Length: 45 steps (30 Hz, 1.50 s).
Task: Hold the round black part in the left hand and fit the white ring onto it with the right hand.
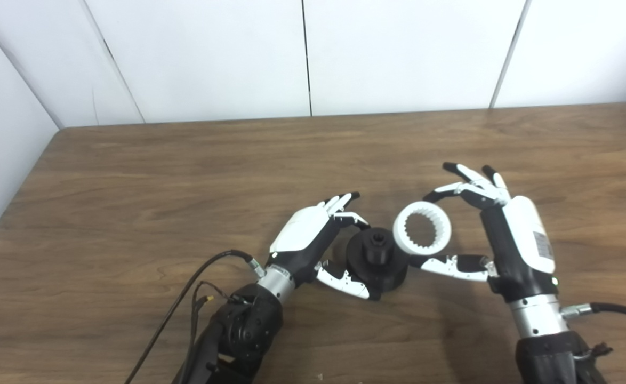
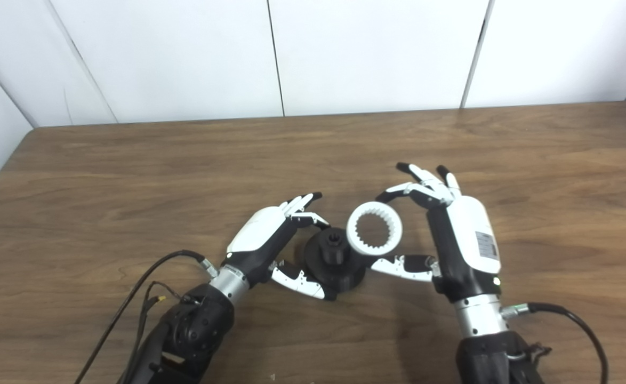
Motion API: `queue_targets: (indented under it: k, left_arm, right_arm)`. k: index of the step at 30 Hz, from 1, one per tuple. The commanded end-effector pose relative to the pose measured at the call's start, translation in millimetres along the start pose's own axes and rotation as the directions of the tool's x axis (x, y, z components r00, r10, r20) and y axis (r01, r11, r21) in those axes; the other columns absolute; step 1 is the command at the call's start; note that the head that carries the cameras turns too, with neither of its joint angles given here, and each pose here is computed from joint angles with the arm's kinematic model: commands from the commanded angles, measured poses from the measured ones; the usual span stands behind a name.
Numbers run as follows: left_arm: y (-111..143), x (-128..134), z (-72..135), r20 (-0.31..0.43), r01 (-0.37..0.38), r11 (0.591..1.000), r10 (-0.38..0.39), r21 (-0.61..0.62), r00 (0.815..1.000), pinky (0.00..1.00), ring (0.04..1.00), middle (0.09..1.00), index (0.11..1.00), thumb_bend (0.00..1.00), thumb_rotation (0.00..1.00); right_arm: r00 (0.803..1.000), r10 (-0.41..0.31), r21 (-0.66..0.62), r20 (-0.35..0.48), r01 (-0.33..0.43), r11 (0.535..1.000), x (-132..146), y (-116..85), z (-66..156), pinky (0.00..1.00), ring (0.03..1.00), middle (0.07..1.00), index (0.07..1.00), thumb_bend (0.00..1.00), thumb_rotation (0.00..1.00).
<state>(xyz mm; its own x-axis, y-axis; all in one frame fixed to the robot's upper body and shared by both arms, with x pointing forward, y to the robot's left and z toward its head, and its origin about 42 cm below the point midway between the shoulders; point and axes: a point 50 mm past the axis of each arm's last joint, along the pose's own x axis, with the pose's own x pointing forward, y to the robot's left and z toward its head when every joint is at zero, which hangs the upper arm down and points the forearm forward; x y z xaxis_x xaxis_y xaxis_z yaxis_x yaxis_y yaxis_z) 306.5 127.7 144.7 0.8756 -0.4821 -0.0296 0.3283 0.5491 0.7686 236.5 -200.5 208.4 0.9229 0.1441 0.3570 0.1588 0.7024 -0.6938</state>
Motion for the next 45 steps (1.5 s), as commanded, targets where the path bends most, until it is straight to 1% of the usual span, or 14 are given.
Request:
queue_targets:
  k: [1,5,15,19,22,28,32,36,38,45]
  left_arm:
    - [15,8,9,0.059,-0.048,0.999,0.047,0.023,0.997,1.0,1.0,1.0,0.592,0.97,0.37]
    - [13,7,8,0.054,-0.042,0.999,0.04,0.026,0.998,1.0,1.0,1.0,0.592,0.97,0.34]
    - [7,8,9,0.04,-0.008,0.998,0.006,0.058,0.999,1.0,1.0,1.0,0.601,1.0,0.32]
    - [6,8,11,0.039,-0.006,0.998,0.004,0.061,0.999,1.0,1.0,1.0,0.596,1.0,0.32]
    - [6,8,13,0.037,-0.002,0.998,0.0,0.068,0.999,1.0,1.0,1.0,0.599,1.0,0.33]
    - [6,8,14,0.04,-0.003,0.998,0.0,0.063,0.999,1.0,1.0,1.0,0.602,1.0,0.34]
    - [7,7,15,0.036,-0.004,0.999,0.002,0.054,0.999,1.0,1.0,1.0,0.602,1.0,0.33]
    - [9,6,14,0.038,-0.007,0.998,0.005,0.057,0.999,1.0,1.0,1.0,0.599,1.0,0.35]
    - [10,5,13,0.038,-0.008,0.999,0.006,0.052,0.999,1.0,1.0,1.0,0.598,1.0,0.34]
    - [16,2,8,0.033,-0.006,0.999,0.004,0.051,0.999,1.0,1.0,1.0,0.605,1.0,0.34]
  right_arm:
    - [0.997,-0.011,0.005,0.07,0.01,1.0,6,1,13,0.96,0.872,0.864,0.495,0.52,0.15]
    - [0.996,0.014,0.011,0.083,-0.015,1.0,11,10,19,0.94,0.868,0.858,0.495,0.52,0.15]
    - [0.99,0.089,0.007,0.111,-0.09,0.996,22,20,31,0.97,0.88,0.874,0.496,0.52,0.16]
    - [0.988,0.104,0.001,0.113,-0.105,0.994,26,23,32,0.95,0.873,0.871,0.496,0.52,0.16]
    - [0.984,0.131,-0.013,0.119,-0.13,0.991,30,27,33,0.95,0.872,0.875,0.496,0.52,0.16]
    - [0.98,0.153,-0.027,0.129,-0.151,0.988,36,34,28,0.94,0.864,0.871,0.495,0.52,0.16]
    - [0.979,0.16,-0.034,0.13,-0.157,0.987,37,35,25,0.93,0.864,0.873,0.495,0.52,0.16]
    - [0.979,0.164,-0.046,0.122,-0.16,0.986,36,32,23,0.95,0.867,0.874,0.495,0.52,0.15]
    - [0.98,0.164,-0.052,0.116,-0.159,0.986,36,30,23,0.95,0.868,0.874,0.495,0.52,0.15]
    - [0.984,0.139,-0.061,0.11,-0.132,0.989,33,22,21,0.97,0.869,0.874,0.495,0.52,0.16]
